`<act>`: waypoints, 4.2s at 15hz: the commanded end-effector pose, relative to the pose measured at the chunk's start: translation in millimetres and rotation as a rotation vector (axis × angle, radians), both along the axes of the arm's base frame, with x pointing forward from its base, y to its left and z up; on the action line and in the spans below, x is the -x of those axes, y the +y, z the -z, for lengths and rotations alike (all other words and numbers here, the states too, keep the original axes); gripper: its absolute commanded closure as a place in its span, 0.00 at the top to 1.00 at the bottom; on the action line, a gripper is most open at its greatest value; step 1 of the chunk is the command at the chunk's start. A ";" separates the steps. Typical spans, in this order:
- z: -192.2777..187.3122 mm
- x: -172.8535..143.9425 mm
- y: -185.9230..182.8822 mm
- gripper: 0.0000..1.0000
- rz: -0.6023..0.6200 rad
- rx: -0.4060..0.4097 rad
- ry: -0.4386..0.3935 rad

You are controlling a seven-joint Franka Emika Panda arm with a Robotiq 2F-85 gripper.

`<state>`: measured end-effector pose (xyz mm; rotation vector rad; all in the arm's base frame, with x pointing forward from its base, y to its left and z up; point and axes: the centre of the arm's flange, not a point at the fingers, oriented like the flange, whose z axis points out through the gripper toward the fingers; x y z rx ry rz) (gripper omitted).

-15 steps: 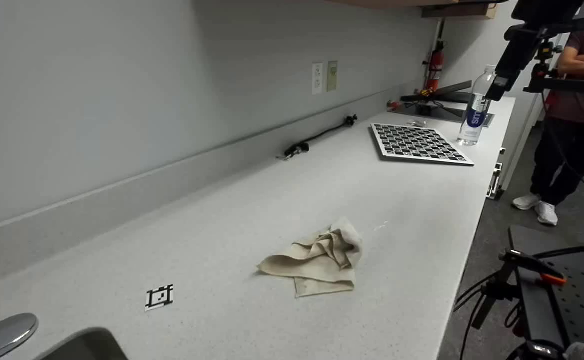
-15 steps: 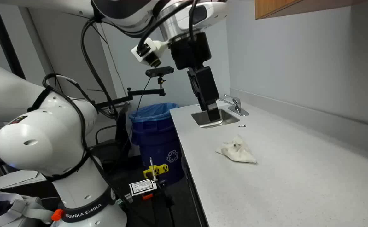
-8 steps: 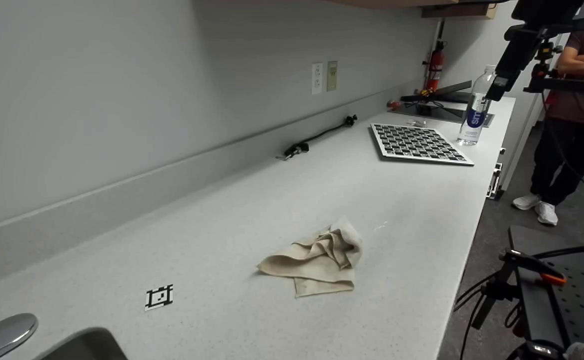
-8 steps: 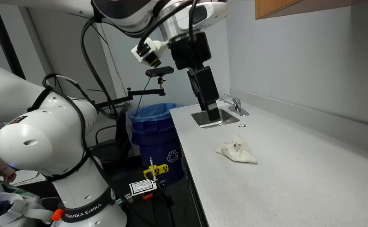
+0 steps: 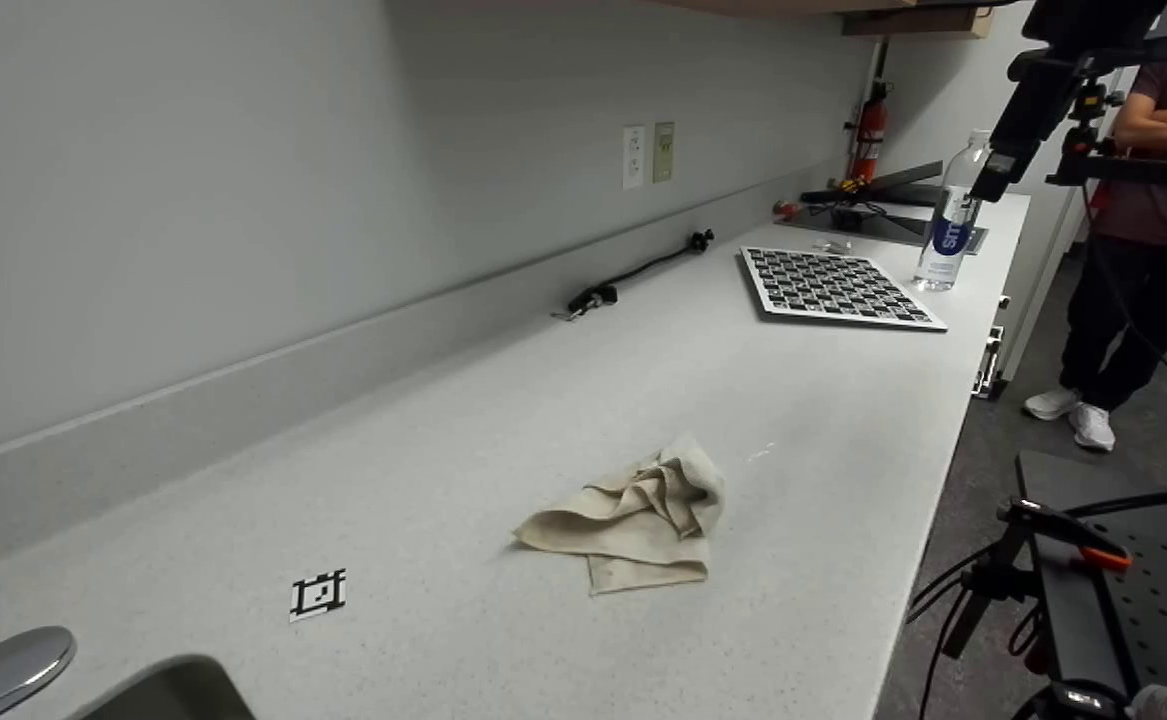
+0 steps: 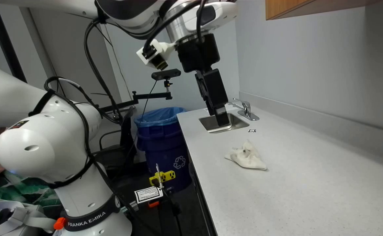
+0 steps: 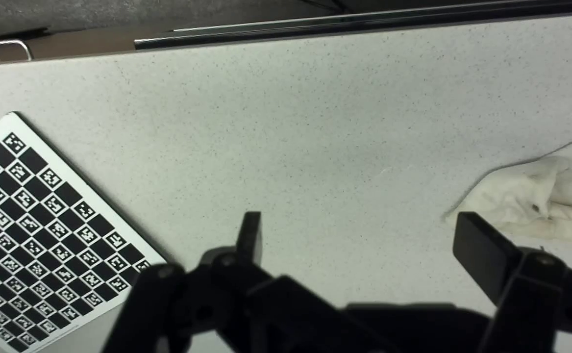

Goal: Wipe the counter with the cloth

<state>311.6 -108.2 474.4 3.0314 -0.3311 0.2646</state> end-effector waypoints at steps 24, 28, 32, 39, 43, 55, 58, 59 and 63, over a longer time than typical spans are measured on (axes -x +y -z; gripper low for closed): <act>-4.1 -97.8 80.6 1.00 -0.102 -0.008 0.038; 8.0 -60.4 72.1 1.00 -0.106 -0.001 0.044; 3.7 -55.2 63.8 1.00 -0.093 -0.010 0.028; 23.0 -73.3 102.1 1.00 -0.140 -0.021 0.049; 46.6 -91.2 134.7 1.00 -0.184 0.001 0.054; 123.9 -129.0 174.5 1.00 -0.294 -0.044 0.065; 128.8 -135.5 176.9 1.00 -0.298 -0.048 0.073; 128.1 -136.2 177.1 1.00 -0.298 -0.048 0.071; 150.7 -149.5 184.8 1.00 -0.316 -0.090 0.084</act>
